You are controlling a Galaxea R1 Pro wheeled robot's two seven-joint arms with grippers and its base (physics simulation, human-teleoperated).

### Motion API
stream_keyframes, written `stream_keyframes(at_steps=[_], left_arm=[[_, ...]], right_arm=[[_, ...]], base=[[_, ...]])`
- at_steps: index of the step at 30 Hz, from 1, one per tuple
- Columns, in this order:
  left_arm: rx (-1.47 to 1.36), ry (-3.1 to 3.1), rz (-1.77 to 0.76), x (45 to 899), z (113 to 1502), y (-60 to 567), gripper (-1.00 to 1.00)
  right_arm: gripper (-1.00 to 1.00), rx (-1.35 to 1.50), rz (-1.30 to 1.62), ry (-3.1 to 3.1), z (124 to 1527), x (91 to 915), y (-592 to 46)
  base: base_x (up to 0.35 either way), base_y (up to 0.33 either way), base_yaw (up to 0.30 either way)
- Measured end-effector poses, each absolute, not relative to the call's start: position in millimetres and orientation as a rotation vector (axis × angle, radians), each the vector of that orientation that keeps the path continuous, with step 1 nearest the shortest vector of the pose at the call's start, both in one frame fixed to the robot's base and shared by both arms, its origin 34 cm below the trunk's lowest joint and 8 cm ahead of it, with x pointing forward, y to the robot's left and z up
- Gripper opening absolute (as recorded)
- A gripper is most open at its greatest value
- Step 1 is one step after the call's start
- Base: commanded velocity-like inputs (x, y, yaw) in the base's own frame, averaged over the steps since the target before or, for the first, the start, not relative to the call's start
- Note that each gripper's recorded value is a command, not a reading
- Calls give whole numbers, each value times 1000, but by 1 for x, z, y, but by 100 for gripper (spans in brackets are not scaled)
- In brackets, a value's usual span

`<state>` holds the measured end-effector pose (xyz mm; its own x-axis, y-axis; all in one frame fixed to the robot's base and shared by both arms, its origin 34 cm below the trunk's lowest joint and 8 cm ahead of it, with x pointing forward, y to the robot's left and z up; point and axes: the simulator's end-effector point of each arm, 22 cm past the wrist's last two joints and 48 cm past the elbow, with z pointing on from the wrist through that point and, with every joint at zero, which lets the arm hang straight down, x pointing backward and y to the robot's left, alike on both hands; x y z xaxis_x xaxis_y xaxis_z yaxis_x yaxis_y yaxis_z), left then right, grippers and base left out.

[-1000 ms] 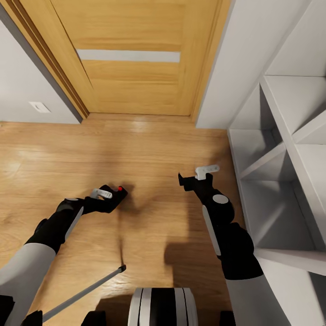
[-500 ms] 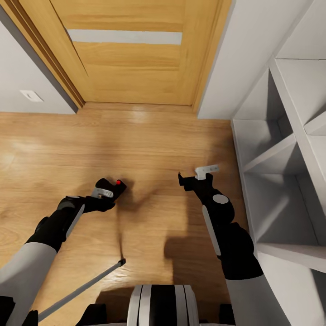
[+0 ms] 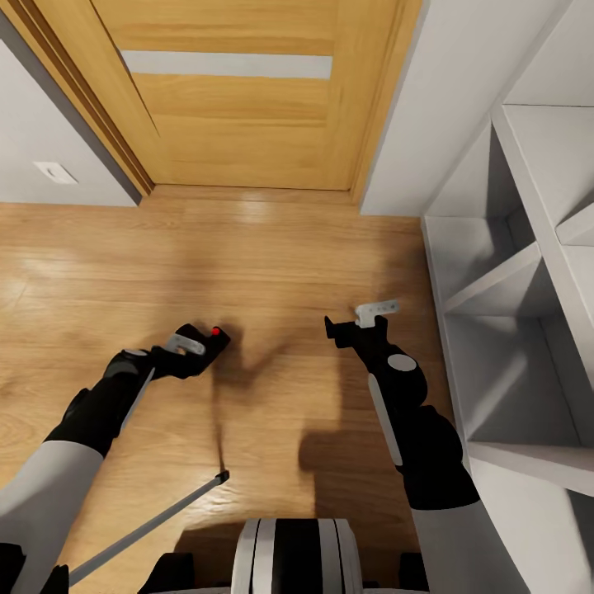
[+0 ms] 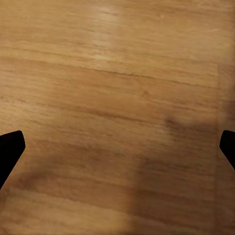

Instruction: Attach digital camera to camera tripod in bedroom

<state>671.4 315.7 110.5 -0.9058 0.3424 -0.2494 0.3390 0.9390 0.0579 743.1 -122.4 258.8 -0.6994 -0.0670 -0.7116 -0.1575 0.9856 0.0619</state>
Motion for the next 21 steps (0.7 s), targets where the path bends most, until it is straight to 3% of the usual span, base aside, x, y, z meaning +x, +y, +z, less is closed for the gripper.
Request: stream_keyframes(at_steps=[21], left_arm=[[529, 2840, 1, 667, 95, 301, 100]], right_arm=[[100, -155, 154, 2382, 234, 734, -123]], base=[[0, 0, 0]])
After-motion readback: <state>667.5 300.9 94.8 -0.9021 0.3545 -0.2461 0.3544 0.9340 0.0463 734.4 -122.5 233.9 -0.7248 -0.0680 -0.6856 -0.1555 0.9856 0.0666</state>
